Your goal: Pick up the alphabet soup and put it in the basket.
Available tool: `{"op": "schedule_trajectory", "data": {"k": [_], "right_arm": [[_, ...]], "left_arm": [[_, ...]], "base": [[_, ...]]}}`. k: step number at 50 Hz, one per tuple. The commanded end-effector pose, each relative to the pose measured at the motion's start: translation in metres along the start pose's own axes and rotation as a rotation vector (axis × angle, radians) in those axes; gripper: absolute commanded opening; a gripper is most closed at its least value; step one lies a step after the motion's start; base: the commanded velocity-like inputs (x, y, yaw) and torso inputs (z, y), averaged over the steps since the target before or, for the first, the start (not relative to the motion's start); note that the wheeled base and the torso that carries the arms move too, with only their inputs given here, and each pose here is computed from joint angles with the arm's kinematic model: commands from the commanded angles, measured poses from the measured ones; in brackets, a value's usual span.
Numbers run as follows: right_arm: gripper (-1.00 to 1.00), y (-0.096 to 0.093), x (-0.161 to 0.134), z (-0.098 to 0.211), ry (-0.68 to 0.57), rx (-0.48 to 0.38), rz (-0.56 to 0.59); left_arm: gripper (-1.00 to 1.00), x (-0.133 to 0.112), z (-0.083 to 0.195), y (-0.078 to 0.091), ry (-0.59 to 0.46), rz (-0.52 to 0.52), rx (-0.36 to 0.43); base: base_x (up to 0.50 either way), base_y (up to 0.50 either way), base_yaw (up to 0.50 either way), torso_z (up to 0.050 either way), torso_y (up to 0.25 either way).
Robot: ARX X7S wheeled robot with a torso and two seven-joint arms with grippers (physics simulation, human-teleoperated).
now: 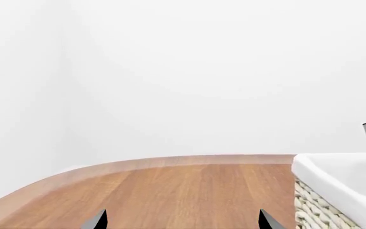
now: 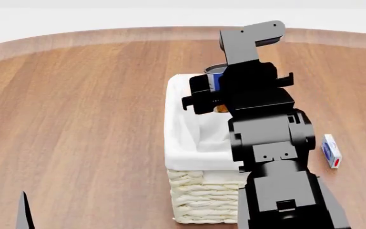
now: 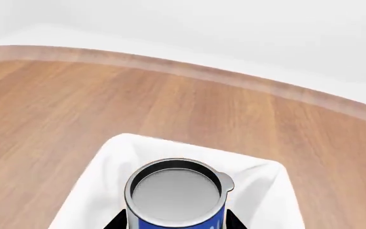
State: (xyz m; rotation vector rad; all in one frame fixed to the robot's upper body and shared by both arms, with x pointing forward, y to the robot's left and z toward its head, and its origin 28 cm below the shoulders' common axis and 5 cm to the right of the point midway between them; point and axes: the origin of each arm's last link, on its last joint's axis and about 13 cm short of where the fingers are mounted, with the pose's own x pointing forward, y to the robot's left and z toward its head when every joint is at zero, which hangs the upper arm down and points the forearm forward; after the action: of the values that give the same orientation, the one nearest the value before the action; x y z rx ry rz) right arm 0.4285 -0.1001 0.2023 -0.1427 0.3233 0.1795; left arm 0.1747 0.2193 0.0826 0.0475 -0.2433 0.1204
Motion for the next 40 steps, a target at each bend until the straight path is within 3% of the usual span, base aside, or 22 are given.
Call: {"op": "schedule_trajectory", "data": {"k": [1, 35, 36, 40], "right_arm": [[-1.00, -0.002, -0.001, -0.007, 0.054, -0.009, 0.003], [-1.00, 0.000, 0.001, -0.028, 0.099, 0.016, 0.027], [1.00, 0.000, 0.002, -0.028, 0.098, 0.014, 0.022], [1.00, 0.000, 0.002, -0.029, 0.095, 0.020, 0.029]], "left_arm": [[1.00, 0.000, -0.001, 0.000, 0.002, 0.000, -0.002], [1.00, -0.001, -0.002, 0.000, 0.003, 0.002, -0.003], [1.00, -0.001, -0.001, 0.000, 0.002, 0.001, -0.004], [1.00, -0.001, -0.001, 0.001, 0.002, 0.002, -0.004]], "base": [[0.00, 0.00, 0.00, 0.000, 0.000], [0.00, 0.00, 0.00, 0.000, 0.001], [0.00, 0.00, 0.00, 0.000, 0.000], [0.00, 0.00, 0.00, 0.000, 0.000]]}}
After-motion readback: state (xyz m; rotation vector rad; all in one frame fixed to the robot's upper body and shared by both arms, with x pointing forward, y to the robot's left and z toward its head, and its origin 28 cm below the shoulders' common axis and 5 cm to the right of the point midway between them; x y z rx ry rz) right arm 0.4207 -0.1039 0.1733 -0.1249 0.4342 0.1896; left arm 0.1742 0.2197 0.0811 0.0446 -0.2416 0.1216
